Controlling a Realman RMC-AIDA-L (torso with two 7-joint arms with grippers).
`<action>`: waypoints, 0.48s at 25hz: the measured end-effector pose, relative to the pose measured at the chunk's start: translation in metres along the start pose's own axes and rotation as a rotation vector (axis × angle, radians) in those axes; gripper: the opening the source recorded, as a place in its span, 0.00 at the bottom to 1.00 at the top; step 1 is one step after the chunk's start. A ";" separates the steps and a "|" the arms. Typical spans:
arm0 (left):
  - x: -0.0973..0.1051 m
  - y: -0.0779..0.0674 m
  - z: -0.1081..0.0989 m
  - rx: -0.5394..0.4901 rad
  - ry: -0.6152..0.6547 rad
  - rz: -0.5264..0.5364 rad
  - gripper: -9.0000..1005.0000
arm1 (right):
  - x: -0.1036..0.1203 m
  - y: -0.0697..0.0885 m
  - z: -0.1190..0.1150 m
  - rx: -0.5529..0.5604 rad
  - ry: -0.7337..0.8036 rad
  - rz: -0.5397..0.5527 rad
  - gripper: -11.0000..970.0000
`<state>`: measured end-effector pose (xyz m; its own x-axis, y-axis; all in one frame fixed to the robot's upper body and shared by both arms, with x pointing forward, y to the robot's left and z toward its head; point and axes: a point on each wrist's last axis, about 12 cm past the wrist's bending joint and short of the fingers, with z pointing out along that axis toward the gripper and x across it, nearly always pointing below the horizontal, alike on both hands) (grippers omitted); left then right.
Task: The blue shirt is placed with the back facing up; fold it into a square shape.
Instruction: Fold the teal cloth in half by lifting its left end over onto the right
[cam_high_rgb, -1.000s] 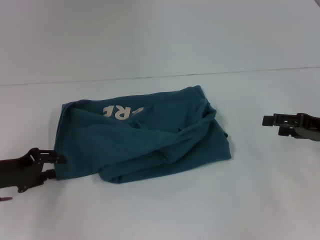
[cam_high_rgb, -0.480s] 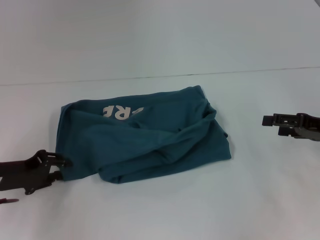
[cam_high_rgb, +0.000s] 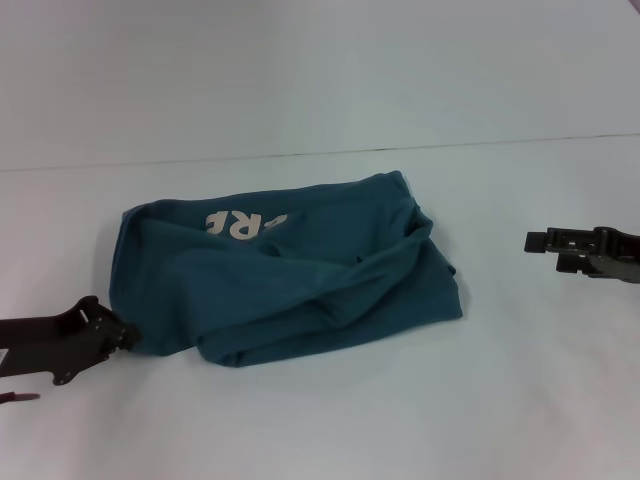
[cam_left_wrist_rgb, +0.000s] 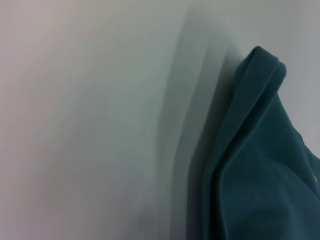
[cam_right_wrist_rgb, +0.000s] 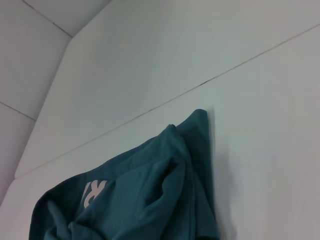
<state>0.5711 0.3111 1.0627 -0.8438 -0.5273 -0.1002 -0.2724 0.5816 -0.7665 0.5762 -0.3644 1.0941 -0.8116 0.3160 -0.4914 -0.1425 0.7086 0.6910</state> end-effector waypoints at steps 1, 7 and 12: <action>0.000 0.000 0.000 0.003 0.003 -0.001 0.08 | 0.000 0.000 0.000 0.000 0.000 0.000 0.91; -0.003 -0.009 -0.007 0.061 0.018 -0.002 0.04 | 0.000 0.000 0.000 0.002 -0.002 -0.001 0.91; -0.011 -0.026 -0.014 0.155 0.023 0.005 0.04 | 0.000 0.000 0.000 0.001 -0.001 -0.001 0.91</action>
<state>0.5811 0.3103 1.0922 -0.8558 -0.5094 -0.0907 -0.1954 0.4804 -0.8550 0.5763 -0.3645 1.0940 -0.8107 0.3163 -0.4927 -0.1426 0.7095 0.6901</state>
